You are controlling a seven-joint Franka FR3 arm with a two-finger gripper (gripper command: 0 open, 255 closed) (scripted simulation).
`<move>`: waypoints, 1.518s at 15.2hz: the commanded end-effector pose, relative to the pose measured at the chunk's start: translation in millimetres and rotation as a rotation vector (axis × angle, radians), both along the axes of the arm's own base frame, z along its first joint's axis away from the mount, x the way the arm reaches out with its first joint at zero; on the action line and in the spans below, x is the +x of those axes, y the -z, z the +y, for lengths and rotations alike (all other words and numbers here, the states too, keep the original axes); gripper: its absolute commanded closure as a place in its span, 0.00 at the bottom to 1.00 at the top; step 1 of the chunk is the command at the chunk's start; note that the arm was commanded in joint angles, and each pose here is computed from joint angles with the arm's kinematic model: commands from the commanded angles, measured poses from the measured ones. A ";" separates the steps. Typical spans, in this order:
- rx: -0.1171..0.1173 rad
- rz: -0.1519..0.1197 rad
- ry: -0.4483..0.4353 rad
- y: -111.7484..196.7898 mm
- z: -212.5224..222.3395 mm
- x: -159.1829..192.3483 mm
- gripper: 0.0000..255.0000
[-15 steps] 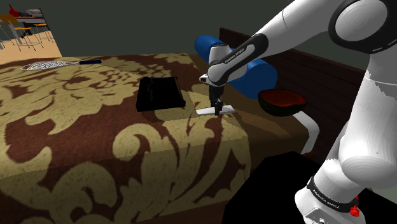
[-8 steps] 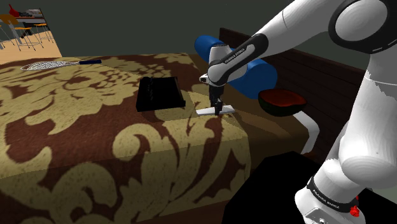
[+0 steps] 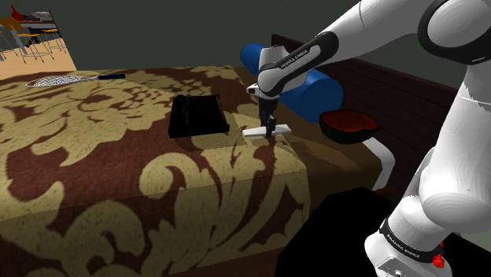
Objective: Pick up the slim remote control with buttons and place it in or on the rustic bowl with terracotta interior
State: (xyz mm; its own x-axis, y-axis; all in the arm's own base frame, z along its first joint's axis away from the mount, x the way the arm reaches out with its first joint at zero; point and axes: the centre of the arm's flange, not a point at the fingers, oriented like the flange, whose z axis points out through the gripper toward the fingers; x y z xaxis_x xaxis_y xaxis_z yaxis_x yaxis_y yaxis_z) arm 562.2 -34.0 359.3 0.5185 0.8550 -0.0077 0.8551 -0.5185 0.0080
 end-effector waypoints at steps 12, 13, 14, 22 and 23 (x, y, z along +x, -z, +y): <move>0.000 0.000 0.000 -68.5 -0.5 0.1 1.00; 0.000 0.000 0.000 -73.8 -0.5 0.1 1.00; 0.000 0.000 0.000 -79.1 -0.5 0.1 1.00; 0.000 0.000 0.000 -121.3 -0.5 0.1 1.00; 0.000 0.000 0.000 -126.6 -0.5 0.1 1.00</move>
